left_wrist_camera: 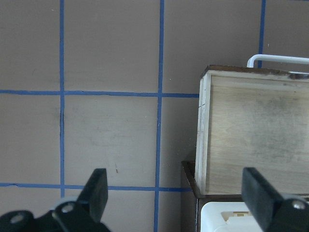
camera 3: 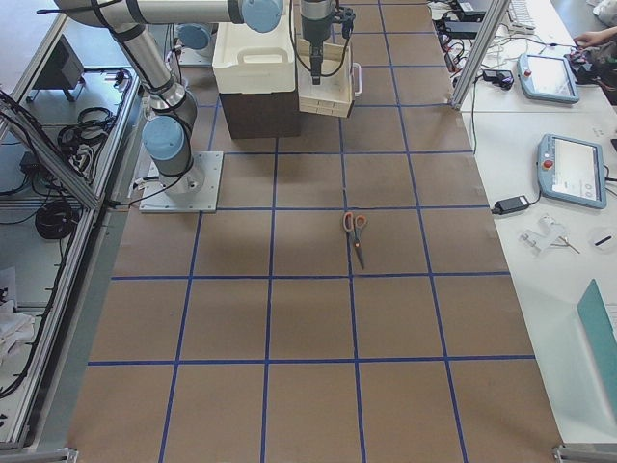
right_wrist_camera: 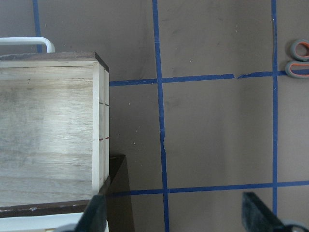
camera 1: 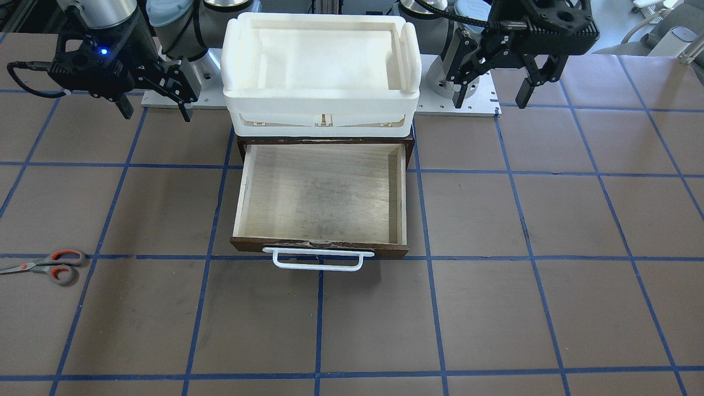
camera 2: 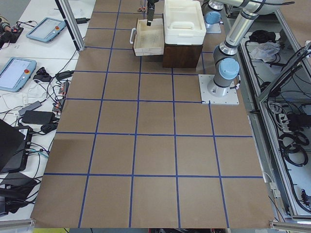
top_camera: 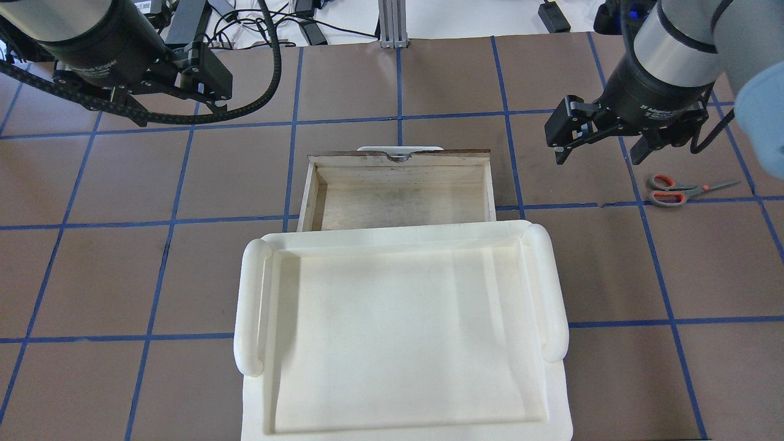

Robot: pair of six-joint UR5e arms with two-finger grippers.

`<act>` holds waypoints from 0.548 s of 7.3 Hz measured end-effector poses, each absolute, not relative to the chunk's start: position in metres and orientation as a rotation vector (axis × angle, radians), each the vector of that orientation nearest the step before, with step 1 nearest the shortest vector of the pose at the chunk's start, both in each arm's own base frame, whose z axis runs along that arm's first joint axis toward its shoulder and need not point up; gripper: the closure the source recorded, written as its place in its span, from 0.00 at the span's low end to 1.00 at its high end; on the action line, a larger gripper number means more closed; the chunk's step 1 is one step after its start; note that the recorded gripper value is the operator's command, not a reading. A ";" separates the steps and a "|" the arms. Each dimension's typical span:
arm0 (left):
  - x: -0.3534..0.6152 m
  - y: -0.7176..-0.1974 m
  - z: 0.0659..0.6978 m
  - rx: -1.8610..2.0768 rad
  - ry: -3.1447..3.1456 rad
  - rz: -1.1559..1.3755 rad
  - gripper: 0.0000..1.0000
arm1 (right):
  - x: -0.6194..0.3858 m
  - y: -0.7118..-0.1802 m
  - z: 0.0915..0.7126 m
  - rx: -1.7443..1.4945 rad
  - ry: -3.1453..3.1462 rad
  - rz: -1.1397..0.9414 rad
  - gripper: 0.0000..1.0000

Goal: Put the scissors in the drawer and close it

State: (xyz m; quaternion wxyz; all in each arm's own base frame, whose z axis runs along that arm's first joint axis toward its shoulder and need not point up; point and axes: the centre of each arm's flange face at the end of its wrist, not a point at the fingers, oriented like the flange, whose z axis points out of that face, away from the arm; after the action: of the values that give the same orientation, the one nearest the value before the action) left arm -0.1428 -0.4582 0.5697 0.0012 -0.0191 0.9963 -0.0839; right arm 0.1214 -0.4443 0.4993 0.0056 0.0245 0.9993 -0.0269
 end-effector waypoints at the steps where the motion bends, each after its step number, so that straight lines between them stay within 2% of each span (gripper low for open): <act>1: -0.143 -0.458 0.570 -0.060 3.127 -0.263 0.00 | 0.121 -0.444 0.498 0.078 3.128 -0.081 0.00; 4: -0.143 -0.458 0.570 -0.060 3.127 -0.263 0.00 | 0.120 -0.446 0.495 0.085 3.138 -0.079 0.00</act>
State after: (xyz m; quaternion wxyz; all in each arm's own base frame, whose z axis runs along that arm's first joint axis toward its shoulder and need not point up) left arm -0.1429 -0.4582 0.5695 0.0013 -0.0190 0.9963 -0.0838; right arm 0.1200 -0.4456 0.4953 0.0007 0.0271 0.9993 -0.0252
